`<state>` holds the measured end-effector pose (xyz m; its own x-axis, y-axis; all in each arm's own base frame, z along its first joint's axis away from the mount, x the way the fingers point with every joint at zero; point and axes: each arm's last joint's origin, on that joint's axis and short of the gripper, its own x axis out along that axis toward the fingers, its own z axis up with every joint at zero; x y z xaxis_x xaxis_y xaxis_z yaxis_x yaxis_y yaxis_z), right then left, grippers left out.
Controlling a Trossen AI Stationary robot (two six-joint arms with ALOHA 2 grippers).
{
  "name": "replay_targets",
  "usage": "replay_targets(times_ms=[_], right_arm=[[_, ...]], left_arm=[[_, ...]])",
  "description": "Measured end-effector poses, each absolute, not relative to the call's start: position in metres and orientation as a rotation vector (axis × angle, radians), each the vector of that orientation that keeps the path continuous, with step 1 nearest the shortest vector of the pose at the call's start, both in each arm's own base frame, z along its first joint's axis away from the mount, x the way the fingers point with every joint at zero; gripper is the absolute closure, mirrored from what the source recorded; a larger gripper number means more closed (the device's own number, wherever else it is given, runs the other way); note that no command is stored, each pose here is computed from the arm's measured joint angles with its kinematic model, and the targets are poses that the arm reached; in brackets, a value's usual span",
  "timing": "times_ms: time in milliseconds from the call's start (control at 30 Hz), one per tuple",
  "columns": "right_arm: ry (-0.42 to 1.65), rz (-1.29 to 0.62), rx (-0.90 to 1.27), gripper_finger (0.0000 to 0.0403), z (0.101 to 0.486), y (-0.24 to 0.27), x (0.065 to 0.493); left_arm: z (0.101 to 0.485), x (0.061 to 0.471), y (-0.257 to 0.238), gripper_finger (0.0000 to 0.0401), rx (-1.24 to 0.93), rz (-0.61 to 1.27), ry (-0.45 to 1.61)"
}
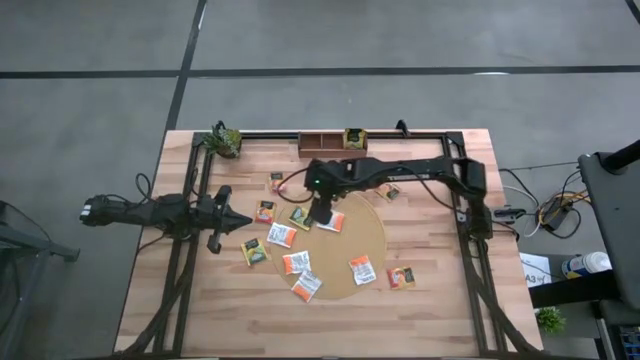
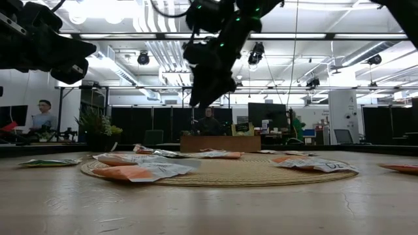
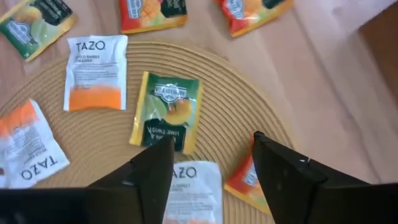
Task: Pick & Place Tea
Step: Put the top yellow tea bag into the right section of the wooden organizer
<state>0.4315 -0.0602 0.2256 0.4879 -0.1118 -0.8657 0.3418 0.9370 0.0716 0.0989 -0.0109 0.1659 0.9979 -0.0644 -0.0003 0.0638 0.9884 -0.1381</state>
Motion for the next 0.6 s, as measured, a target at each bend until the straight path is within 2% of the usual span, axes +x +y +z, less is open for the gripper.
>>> replay_targets(times_ms=[367, 600], right_arm=[[1.242, -0.308, 0.296, 0.0143, 0.198, -0.064, 0.46], [1.302, -0.263, 0.44, 0.0111, 0.19, -0.061, 0.475]], left_arm=[[0.166, 0.099, -0.011, 0.0401, -0.138, -0.064, 0.005], [0.166, 0.099, -0.011, 0.0401, -0.138, -0.064, 0.005]])
